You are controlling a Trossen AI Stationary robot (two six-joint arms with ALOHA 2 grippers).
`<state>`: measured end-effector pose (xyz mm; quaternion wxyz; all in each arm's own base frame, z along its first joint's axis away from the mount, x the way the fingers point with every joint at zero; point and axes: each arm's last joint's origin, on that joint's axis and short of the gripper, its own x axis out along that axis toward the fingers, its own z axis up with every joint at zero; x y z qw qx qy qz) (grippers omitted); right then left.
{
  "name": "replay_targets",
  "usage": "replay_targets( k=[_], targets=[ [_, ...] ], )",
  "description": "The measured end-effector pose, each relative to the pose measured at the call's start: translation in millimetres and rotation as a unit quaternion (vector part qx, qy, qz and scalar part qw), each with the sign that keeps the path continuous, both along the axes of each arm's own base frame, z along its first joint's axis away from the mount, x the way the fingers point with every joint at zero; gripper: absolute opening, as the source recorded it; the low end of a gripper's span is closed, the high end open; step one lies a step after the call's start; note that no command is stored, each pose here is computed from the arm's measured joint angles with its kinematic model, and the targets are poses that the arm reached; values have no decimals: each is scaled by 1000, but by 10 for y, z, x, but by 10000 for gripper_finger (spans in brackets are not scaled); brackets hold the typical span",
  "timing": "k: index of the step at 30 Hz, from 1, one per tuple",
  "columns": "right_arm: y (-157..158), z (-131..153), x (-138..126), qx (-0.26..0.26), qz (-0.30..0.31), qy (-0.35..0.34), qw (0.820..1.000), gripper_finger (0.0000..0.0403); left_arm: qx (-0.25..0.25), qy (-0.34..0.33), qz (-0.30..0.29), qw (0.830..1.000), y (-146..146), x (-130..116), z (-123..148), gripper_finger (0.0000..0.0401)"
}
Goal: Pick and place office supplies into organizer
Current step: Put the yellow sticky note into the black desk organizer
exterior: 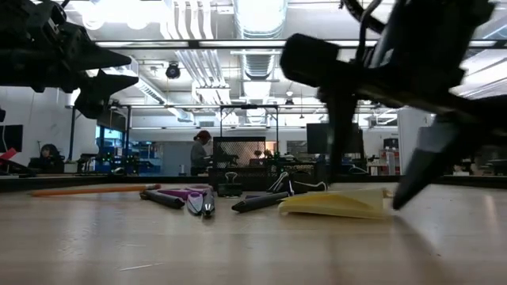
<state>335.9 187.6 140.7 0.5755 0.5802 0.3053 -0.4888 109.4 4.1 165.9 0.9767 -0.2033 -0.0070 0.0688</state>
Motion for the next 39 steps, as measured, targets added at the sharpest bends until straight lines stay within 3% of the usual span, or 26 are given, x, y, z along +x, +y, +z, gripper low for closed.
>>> replay_targets(
  k=[8, 19, 22, 27, 34, 39],
  targets=[
    [-169, -91, 27, -7, -13, -4, 1000, 207, 0, 0, 0, 1000, 0, 0, 0, 176],
    [-199, -124, 23, -43, 24, 5, 999, 19, 0, 0, 0, 1000, 0, 0, 0, 176],
    [-224, -62, 37, -74, 11, -20, 997, 10, 0, 0, 0, 1000, 0, 0, 0, 176],
    [-253, 436, 10, -111, 24, -65, 991, 8, 0, -1, 0, 1000, 0, 0, 1, 176],
    [-515, 1165, -283, -191, 25, 10, 981, 8, 0, 0, 0, 1000, 0, 2, 0, 176],
    [-916, 1266, -281, -218, 12, 52, 975, 8, 0, 3, 0, 1000, 0, 3, -5, 176]
  ],
)
